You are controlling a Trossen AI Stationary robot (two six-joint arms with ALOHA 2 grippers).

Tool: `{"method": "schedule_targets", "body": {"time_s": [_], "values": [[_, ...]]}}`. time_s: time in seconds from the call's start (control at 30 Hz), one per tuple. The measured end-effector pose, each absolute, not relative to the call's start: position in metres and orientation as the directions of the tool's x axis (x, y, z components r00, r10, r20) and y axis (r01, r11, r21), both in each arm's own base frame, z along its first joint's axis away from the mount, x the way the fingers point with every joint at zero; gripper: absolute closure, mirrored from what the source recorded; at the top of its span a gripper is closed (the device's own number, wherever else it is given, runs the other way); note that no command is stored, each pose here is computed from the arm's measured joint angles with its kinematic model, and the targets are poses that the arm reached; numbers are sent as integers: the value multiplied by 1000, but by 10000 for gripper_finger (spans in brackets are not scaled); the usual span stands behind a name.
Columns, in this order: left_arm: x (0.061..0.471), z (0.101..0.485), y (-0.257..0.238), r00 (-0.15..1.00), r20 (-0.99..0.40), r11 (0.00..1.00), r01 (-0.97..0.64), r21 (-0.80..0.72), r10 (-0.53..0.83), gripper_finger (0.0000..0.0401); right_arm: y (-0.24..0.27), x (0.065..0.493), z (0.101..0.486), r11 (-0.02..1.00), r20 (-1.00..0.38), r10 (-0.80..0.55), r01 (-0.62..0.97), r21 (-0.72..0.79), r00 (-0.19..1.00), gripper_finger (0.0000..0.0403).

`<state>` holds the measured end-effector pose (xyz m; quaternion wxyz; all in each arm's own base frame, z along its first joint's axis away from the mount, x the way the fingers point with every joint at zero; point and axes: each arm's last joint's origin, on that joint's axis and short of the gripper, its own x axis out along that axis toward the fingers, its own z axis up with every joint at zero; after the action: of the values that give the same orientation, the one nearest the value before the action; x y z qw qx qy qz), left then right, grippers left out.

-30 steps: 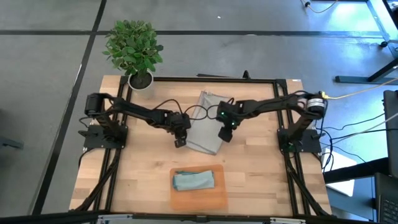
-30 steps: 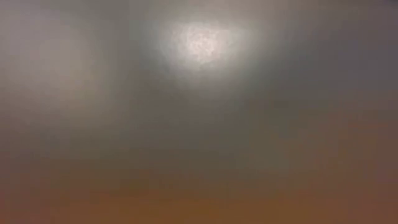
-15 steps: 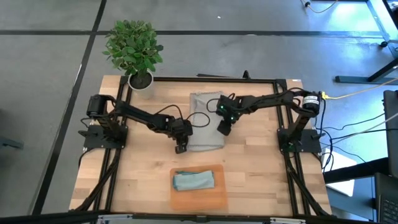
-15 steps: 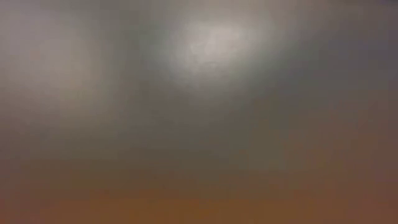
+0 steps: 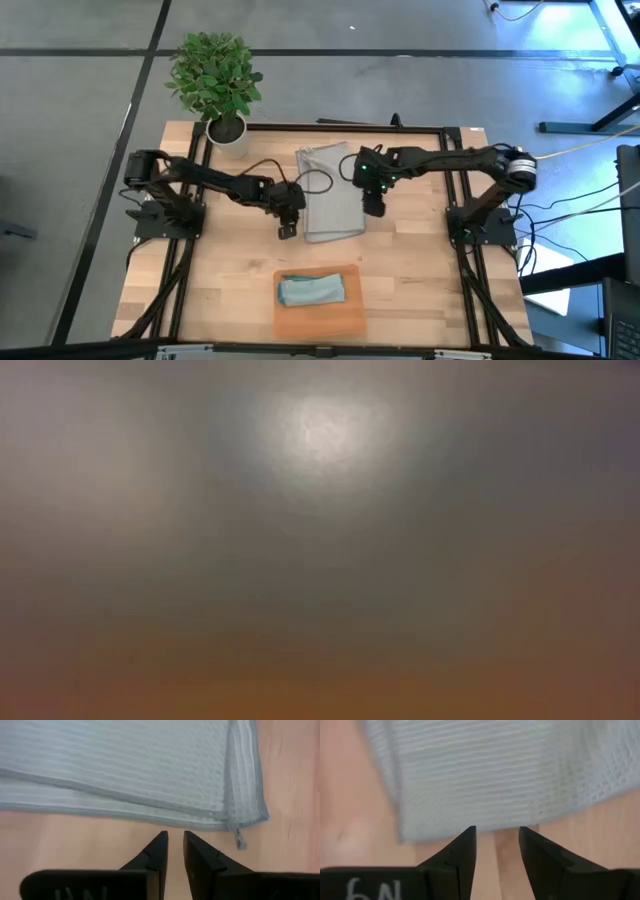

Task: Roll microfiber towels into tight, uniform cylinder then place into a basket
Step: Fold the gray towel

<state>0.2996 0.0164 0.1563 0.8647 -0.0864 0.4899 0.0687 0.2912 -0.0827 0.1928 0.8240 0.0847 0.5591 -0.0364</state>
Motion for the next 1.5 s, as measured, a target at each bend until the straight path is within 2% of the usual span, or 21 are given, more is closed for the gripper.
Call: {"method": "schedule_targets", "body": {"time_s": [0.17,0.27,0.6,0.73,0.9,1.1,1.3,1.4,1.5], "values": [[294,178,19,571,-819,973,-212,-87,51,348,-58,286,207,995,-922,103,-45,94,373,253],[292,185,20,589,-805,971,-225,-77,73,348,-50,289,206,992,-922,116,-80,93,370,253],[291,188,20,595,-800,970,-230,-77,77,348,-32,296,186,919,-932,190,-390,58,309,253],[290,188,20,593,-802,964,-249,-91,78,348,-26,301,172,883,-943,201,-466,57,265,253],[290,188,20,592,-803,961,-258,-103,73,348,-23,307,154,845,-955,206,-531,62,216,253],[290,188,20,592,-803,954,-275,-118,72,348,-25,312,138,853,-979,89,-522,-22,186,254],[290,188,19,593,-802,950,-286,-128,70,348,-26,316,135,855,-976,81,-518,-37,203,255],[290,188,19,593,-802,949,-286,-129,70,348,-26,319,135,855,-971,79,-516,-50,225,275],[290,188,19,593,-802,949,-287,-130,69,348,-26,321,135,876,-965,76,-480,-56,251,325]]}}
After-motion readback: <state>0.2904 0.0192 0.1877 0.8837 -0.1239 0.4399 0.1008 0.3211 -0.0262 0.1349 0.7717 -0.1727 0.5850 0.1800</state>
